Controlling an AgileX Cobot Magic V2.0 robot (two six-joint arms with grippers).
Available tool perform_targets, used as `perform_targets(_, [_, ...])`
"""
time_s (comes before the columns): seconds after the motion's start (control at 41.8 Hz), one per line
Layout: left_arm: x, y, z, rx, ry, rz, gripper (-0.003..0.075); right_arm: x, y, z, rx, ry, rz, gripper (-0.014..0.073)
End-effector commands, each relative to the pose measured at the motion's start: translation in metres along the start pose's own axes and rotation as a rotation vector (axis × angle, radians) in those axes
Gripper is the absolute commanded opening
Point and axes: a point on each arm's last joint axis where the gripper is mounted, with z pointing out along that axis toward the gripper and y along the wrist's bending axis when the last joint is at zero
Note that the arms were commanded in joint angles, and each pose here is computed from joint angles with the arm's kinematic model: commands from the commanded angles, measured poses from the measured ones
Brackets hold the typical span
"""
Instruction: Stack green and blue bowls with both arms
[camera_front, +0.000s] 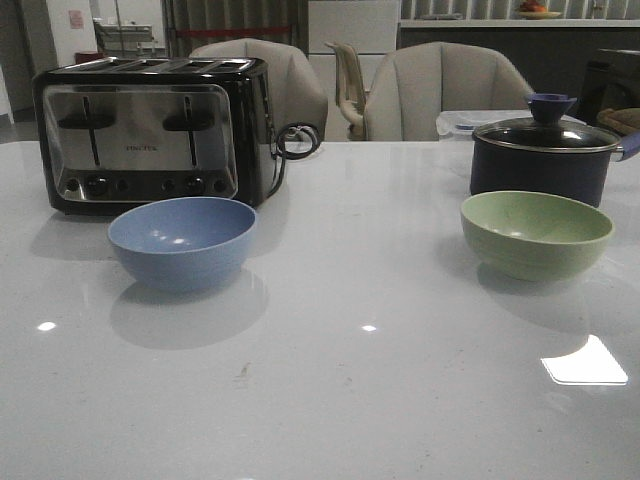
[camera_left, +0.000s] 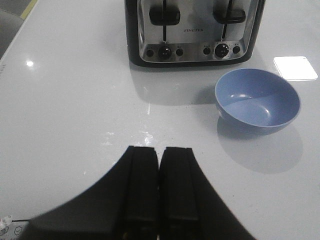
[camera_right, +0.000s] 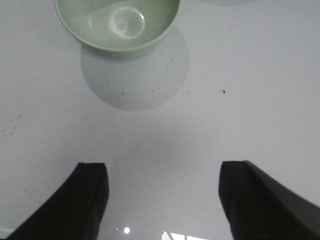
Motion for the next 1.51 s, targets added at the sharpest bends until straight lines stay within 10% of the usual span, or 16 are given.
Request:
perform_targets(0.0, [-0.016, 0.000, -0.004, -0.004, -0.103, -0.005, 0.0098, -0.034, -0.003, 0.001, 0.010, -0.085, 0.017, 0.0593])
perform_targets(0.503, [-0.016, 0.000, -0.004, -0.004, -0.103, -0.005, 0.0098, -0.115, -0.019, 0.102, 0.012, 0.089, 0.069, 0.0593])
perform_targets(1.173, [-0.016, 0.000, -0.004, -0.004, -0.103, -0.005, 0.0111, -0.131, -0.023, 0.186, 0.009, 0.179, 0.067, 0.0590])
perform_targets(1.364, [-0.016, 0.000, -0.004, -0.004, -0.105, -0.005, 0.0414, -0.128, -0.023, 0.192, 0.008, 0.197, 0.067, 0.0578])
perform_targets(1.484, [-0.017, 0.000, -0.004, -0.004, -0.110, -0.005, 0.0477, -0.128, -0.023, 0.192, 0.008, 0.197, 0.067, 0.0437])
